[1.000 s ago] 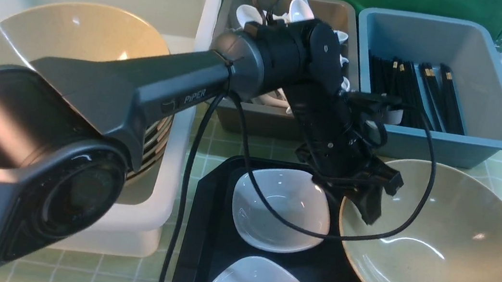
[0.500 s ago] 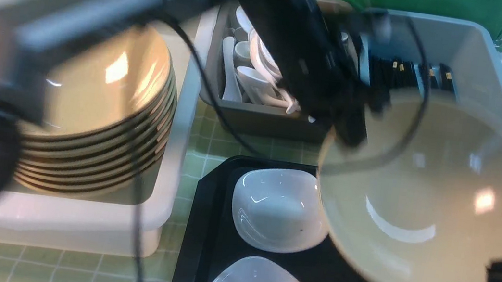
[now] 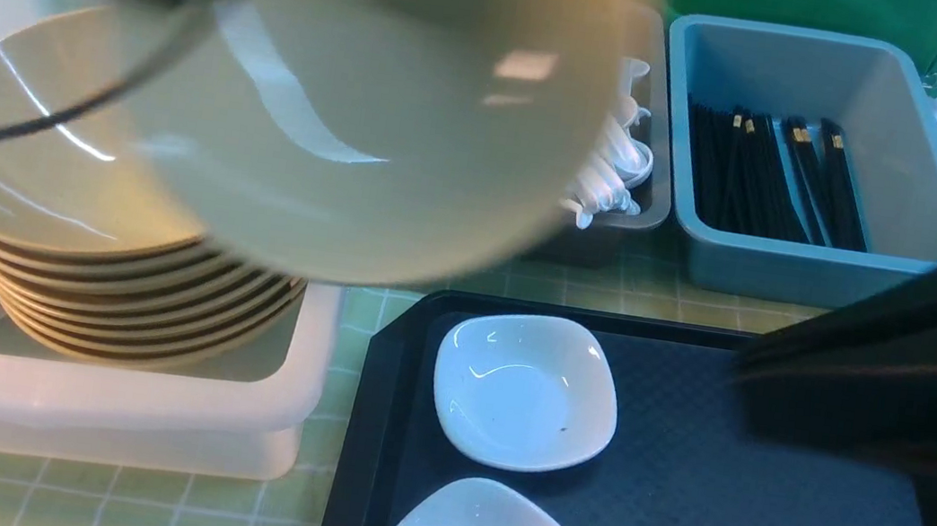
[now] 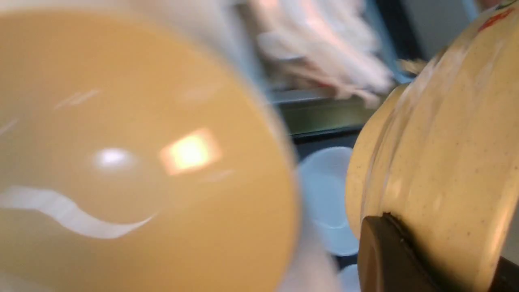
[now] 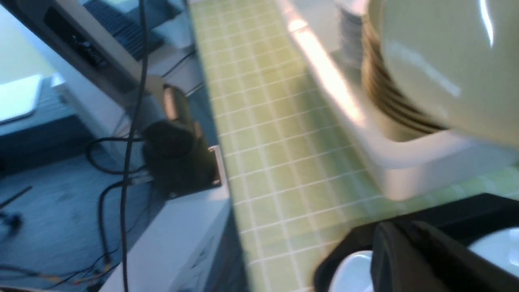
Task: On green table put chopsticks spoon bowls plates into blue grey white boxes.
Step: 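Place the tan bowl onto the bowl stack in the left bin with the left gripper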
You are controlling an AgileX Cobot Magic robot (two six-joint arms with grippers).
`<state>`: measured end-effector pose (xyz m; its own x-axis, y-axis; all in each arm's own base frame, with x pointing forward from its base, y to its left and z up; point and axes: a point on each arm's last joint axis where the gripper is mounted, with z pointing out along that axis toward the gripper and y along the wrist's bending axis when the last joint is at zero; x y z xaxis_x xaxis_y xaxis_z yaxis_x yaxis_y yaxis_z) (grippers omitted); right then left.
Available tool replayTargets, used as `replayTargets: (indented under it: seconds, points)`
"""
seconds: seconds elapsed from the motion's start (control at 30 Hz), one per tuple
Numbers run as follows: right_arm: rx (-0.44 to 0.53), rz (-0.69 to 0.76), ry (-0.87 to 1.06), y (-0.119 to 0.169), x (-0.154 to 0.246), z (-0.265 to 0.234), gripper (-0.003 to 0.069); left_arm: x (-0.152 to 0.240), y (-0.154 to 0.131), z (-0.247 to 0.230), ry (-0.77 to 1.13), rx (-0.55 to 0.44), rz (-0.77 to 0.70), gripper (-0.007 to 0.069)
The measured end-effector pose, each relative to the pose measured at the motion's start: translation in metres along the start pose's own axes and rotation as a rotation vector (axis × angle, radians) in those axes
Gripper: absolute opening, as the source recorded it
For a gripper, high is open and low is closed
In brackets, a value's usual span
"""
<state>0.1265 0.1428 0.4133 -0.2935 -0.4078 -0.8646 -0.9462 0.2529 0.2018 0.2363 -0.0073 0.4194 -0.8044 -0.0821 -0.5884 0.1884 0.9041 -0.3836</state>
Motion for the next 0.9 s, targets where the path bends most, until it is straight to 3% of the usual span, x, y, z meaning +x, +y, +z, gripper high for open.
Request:
replayTargets:
  seconds: [0.23,0.53,0.67,0.73,0.8,0.83,0.9]
  points:
    - [-0.1,-0.015,0.053,0.0,-0.003,0.051,0.0043,0.037,0.088,-0.005,-0.17,-0.112,-0.426,0.0016]
    - [-0.09,-0.008,0.049,-0.004,-0.003,0.058,0.0047,0.05,0.121,0.026,-0.098,-0.147,-0.588,0.0024]
    - [-0.059,-0.009,0.022,-0.007,-0.006,0.059,0.0053,0.049,0.119,0.028,-0.098,-0.151,-0.632,0.0123]
    - [-0.049,-0.009,0.013,-0.007,-0.007,0.059,0.0057,0.05,0.115,0.032,-0.068,-0.181,-0.628,0.0236]
    - [-0.046,-0.009,0.01,-0.008,-0.007,0.059,0.0057,0.051,0.113,0.034,-0.05,-0.199,-0.622,0.0287]
    - [-0.04,-0.009,0.006,-0.008,-0.007,0.059,0.0059,0.051,0.112,0.036,-0.029,-0.225,-0.61,0.0363]
    - [-0.033,0.002,0.003,-0.009,-0.008,0.059,0.0063,0.051,0.111,0.036,-0.014,-0.251,-0.596,0.0428]
